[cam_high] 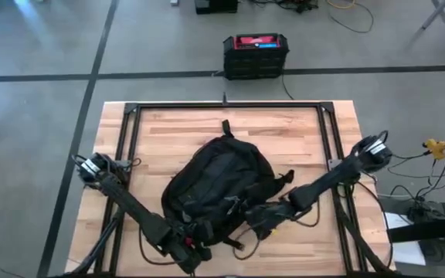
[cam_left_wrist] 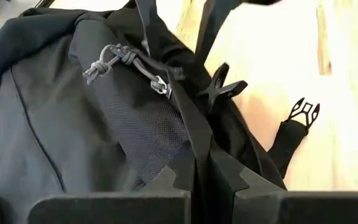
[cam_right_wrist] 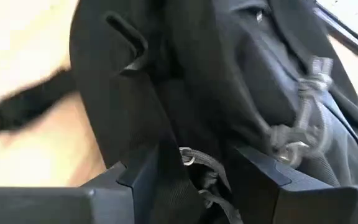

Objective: Unpack backpack
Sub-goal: Close the black backpack

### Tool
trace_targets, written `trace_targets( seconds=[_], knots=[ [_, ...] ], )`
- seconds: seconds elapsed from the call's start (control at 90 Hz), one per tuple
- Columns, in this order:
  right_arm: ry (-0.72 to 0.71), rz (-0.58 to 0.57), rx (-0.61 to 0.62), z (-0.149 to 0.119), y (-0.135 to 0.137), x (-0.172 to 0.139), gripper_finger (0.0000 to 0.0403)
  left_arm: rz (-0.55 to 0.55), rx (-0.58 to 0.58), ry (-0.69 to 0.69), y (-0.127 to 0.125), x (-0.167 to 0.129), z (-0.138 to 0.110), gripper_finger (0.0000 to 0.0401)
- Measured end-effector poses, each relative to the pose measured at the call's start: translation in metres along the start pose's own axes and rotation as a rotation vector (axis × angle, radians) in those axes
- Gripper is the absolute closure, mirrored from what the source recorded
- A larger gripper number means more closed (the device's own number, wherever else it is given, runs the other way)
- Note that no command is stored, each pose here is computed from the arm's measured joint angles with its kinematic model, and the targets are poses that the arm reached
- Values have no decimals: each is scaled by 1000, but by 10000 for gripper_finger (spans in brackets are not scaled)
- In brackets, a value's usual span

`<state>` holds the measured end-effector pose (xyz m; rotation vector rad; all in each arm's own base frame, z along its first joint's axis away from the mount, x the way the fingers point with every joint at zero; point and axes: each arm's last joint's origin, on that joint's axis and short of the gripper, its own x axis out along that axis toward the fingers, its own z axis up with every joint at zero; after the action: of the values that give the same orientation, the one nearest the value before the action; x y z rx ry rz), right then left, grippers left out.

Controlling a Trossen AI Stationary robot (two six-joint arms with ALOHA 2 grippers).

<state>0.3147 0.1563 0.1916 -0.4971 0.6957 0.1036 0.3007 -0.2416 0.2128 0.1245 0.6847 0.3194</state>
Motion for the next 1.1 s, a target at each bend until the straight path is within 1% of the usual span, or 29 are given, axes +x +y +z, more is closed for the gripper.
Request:
trace_targets(
  seconds=[0.078,0.211,0.278,0.5,0.678,0.811,0.922,0.989,1.1],
  knots=[
    [49,5,-44,9,-1,3,259,-2,-3,-1,0,0,0,398],
    [104,18,-105,25,-7,-5,280,-11,-8,3,-1,0,0,398],
    [136,23,-151,28,-11,-9,288,-27,3,12,-1,0,0,398],
    [263,57,-230,15,-28,-2,310,-48,36,21,-3,-1,0,398],
    [283,92,-264,11,-36,6,318,-55,49,20,-3,-1,0,398],
    [302,93,-261,9,-39,17,316,-54,57,18,-3,-1,0,398],
    [299,87,-234,13,-41,21,322,-54,58,18,-3,-2,0,398],
    [291,82,-225,17,-43,21,340,-55,58,18,-4,-2,0,398],
    [281,73,-188,23,-46,19,386,-51,59,17,-3,-2,0,398]
  ],
)
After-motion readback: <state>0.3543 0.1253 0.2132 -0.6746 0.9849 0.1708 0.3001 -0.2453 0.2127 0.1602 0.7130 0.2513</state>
